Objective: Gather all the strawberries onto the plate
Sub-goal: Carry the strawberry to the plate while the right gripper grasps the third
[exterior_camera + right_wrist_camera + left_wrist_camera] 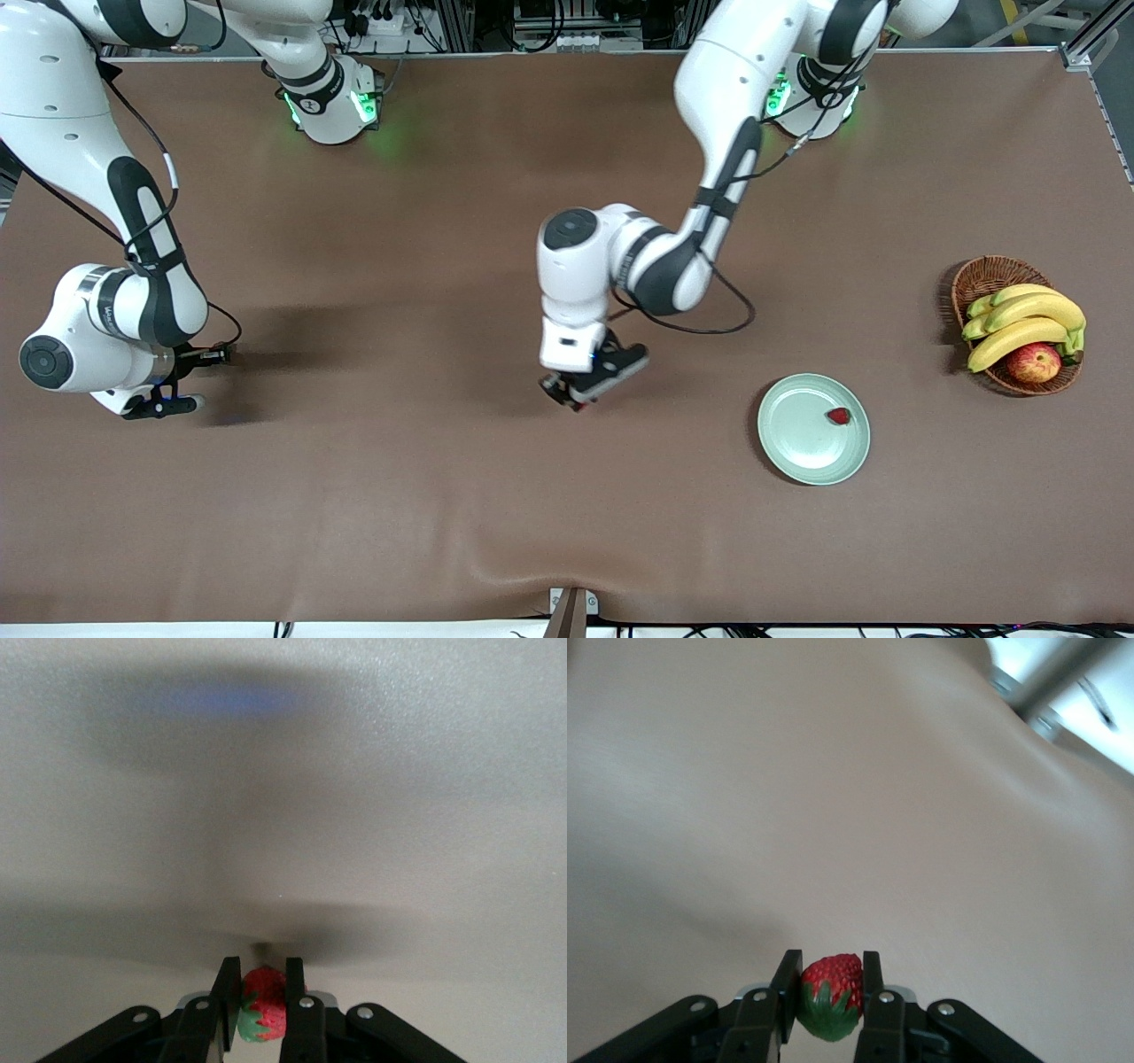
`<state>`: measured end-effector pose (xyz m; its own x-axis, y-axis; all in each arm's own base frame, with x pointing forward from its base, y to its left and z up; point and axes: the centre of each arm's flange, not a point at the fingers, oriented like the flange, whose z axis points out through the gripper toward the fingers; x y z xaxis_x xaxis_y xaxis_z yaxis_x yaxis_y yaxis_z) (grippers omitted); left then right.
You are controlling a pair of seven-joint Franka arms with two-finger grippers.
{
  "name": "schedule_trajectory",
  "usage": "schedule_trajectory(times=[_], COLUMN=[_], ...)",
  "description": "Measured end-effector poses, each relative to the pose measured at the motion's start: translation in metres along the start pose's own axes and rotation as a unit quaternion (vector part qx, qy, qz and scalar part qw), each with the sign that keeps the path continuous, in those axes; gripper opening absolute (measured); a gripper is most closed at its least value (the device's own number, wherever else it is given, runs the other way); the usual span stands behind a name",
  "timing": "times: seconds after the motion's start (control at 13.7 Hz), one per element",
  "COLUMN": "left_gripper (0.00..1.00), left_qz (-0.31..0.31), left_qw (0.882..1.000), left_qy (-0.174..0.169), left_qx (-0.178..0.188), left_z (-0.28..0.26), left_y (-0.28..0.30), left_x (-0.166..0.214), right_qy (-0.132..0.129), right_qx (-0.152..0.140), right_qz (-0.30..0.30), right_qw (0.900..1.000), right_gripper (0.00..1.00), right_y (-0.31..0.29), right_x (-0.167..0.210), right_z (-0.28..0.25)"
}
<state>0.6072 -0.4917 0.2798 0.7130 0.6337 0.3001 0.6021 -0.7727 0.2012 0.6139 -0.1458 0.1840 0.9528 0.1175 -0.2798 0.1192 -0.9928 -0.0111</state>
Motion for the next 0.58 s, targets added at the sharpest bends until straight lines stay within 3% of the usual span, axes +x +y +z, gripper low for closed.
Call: schedule_trajectory(times=[0.37, 0.58], left_gripper=[0.32, 0.32], left_qz=[-0.105, -0.145], left_qw=[0.991, 0.982], left_qy=[-0.018, -0.034], left_qx=[0.084, 0.115], left_z=[0.018, 0.041], left_y=[-0.051, -0.093], left_x=[0.125, 0.191], right_qy=[-0.006, -0.008], right_qx=[0.003, 0.018], right_qz=[-0.002, 0.002], right_qw=[1.000, 1.000], right_gripper=[0.25, 0.25], right_y=[-0.002, -0.029], right_x=[0.004, 0.017], right_z=[-0.019, -0.048])
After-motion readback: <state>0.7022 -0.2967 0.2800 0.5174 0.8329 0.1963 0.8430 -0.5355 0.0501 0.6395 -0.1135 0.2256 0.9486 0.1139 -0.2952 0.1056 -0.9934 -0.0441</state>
